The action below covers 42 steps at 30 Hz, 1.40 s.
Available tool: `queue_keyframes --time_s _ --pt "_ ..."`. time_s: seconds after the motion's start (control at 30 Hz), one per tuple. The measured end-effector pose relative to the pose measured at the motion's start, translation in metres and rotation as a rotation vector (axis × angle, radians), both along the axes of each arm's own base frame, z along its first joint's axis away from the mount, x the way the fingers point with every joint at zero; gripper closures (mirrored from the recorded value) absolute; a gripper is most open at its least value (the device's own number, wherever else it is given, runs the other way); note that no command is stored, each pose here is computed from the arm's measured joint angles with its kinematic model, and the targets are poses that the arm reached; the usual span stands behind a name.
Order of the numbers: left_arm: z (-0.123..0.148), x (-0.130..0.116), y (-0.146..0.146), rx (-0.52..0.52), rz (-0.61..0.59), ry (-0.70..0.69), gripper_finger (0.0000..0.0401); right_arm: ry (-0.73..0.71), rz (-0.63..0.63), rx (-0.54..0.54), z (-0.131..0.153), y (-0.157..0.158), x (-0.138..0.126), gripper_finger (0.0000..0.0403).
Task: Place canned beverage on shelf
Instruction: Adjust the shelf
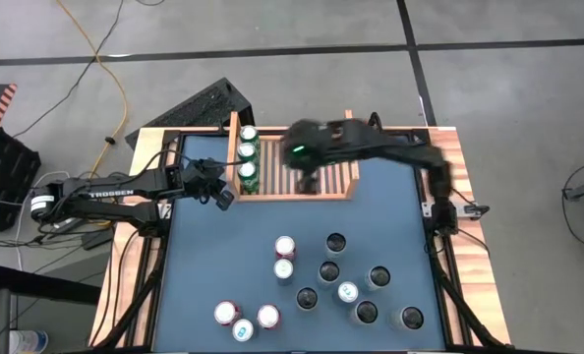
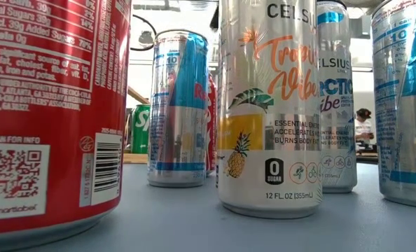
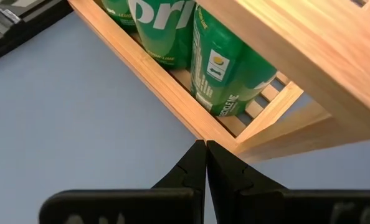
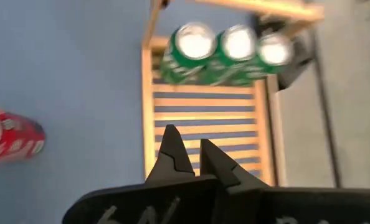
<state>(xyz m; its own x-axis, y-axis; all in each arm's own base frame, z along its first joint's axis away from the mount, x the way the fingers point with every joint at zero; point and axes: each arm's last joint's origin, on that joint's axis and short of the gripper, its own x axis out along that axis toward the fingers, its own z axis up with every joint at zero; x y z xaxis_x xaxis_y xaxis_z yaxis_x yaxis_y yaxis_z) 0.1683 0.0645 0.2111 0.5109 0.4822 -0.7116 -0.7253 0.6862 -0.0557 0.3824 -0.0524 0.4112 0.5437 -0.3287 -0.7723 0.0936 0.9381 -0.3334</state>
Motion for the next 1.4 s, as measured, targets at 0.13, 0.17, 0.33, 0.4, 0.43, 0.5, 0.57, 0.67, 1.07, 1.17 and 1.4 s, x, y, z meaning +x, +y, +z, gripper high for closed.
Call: queue_keyframes --time_s 0.13,0.17,0.33,0.4,0.43,0.5,0.57,0.67,1.07,1.17,1.4 --pt "0.0 0.0 0.0 -0.004 0.004 -0.007 0.0401 -0.155 -0.093 0.014 0.055 0.003 -0.07 0.0403" --pt "0.0 0.0 0.0 -0.007 0.005 -0.01 0.0401 -0.191 -0.13 0.033 0.063 0.004 -0.086 0.0403" --pt "0.0 0.0 0.0 -0.007 0.008 -0.01 0.0401 -0.254 -0.212 0.095 0.067 0.02 -0.149 0.0403" --pt "0.0 0.0 0.0 -0.007 0.008 -0.01 0.0401 -0.249 -0.258 0.089 0.055 0.028 -0.169 0.0403" --pt "0.0 0.0 0.0 -0.007 0.009 -0.011 0.0401 -0.249 -0.283 0.083 0.047 0.031 -0.178 0.0403" --pt "0.001 0.001 0.0 -0.005 0.01 -0.019 0.0401 -0.27 -0.301 0.087 0.034 0.036 -0.193 0.0403" --pt "0.003 0.003 0.0 -0.009 -0.001 -0.05 0.0401 -0.318 -0.29 0.116 0.021 0.042 -0.202 0.0403" --pt "0.008 0.008 -0.001 -0.022 -0.116 -0.123 0.0401 -0.386 -0.253 0.15 0.004 0.051 -0.208 0.0403" --pt "0.051 0.015 -0.007 -0.007 -0.281 -0.238 0.0356 -0.354 -0.282 0.148 -0.046 0.058 -0.201 0.0403" --pt "0.051 0.013 -0.007 -0.036 -0.246 -0.219 0.0351 -0.321 -0.293 0.127 -0.065 0.057 -0.187 0.0403" --pt "0.07 0.028 -0.042 -0.156 -0.518 -0.445 0.0381 -0.177 -0.31 0.088 -0.1 0.055 -0.174 0.0403"
